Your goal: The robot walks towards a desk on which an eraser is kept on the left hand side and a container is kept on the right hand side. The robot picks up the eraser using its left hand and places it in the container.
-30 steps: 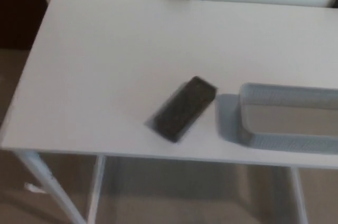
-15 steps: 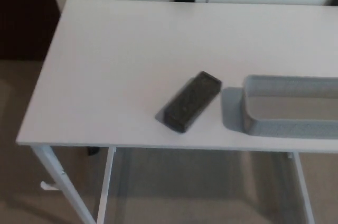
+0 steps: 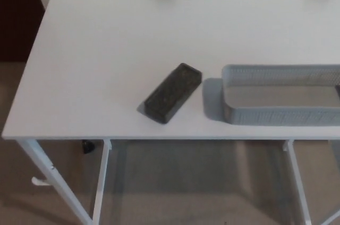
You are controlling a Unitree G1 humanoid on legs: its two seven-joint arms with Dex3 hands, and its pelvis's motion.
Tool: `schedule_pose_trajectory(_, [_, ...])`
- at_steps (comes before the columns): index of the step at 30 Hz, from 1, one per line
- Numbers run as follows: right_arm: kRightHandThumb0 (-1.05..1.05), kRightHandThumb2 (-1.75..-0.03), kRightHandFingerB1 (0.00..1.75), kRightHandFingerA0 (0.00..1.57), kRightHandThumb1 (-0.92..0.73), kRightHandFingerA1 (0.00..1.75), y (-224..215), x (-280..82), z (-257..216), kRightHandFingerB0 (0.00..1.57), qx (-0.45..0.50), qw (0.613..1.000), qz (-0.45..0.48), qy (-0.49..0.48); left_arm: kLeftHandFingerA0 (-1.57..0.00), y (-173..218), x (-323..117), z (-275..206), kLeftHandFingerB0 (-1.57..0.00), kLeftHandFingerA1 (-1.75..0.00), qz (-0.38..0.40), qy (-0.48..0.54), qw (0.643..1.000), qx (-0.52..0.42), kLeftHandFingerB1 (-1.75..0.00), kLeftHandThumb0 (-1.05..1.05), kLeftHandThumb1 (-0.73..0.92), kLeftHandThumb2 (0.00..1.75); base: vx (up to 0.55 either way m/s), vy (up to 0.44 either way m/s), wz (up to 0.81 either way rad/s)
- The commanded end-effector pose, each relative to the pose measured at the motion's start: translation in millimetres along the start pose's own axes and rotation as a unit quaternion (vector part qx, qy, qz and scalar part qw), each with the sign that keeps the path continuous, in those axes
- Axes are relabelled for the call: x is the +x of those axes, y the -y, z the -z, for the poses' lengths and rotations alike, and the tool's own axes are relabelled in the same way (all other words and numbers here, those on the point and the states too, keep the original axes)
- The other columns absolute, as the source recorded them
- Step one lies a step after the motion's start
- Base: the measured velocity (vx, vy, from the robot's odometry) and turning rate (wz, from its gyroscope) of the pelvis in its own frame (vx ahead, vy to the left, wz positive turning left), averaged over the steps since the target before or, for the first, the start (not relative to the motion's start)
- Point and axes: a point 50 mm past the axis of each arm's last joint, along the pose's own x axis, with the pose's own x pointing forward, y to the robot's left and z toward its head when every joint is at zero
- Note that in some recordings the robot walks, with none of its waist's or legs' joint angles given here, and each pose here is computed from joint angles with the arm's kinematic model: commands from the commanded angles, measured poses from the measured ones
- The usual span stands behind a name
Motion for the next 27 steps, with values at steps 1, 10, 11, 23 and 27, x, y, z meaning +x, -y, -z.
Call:
schedule_pose_trajectory(1, [-0.27, -0.62, 0.53, 0.65, -0.4, 0.57, 2.7, 1.6, -4.3, 0.52, -0.005, 1.0, 0.001, 0.009, -0.5, -9.2, -0.8, -2.5, -0.44, -0.44, -0.013, 0.014, 1.0, 0.009, -0.38, -0.11, 0.53, 0.57, -0.03, 0.339, -0.14])
schedule_pose_trajectory(10, [-0.24, -0.61, 0.51, 0.64, -0.42, 0.55, 2.6, 1.2, -3.5, 0.51, -0.011, 1.0, 0.0, 0.008, -0.51, -7.5, -1.0, -2.6, -0.45, -0.44, -0.012, 0.014, 1.0, 0.013, -0.39, -0.12, 0.53, 0.57, 0.0, 0.065, 0.08])
schedule_pose_trajectory(11, [-0.25, -0.61, 0.52, 0.64, -0.41, 0.55, 2.7, 1.4, -3.9, 0.52, -0.011, 1.0, 0.0, 0.009, -0.5, -7.3, -1.1, -2.8, -0.44, -0.44, -0.011, 0.015, 1.0, 0.018, -0.39, -0.12, 0.54, 0.57, 0.0, 0.0, 0.0])
schedule_pose_trajectory(23, [-0.26, -0.62, 0.53, 0.65, -0.41, 0.56, 3.8, 1.6, -4.5, 0.53, -0.023, 1.0, -0.001, 0.01, -0.51, -5.2, -3.0, -0.4, -0.44, -0.44, -0.01, 0.017, 1.0, 0.016, -0.38, -0.12, 0.53, 0.57, -0.01, -0.021, 0.0])
schedule_pose_trajectory(27, [-0.25, -0.61, 0.52, 0.65, -0.42, 0.55, 3.9, 2.4, -6.6, 0.53, -0.019, 1.0, -0.001, 0.013, -0.5, 3.9, -3.8, -11.6, -0.45, -0.45, -0.004, 0.054, 0.998, 0.011, -0.39, -0.17, 0.51, 0.58, 0.0, 0.0, 0.0])
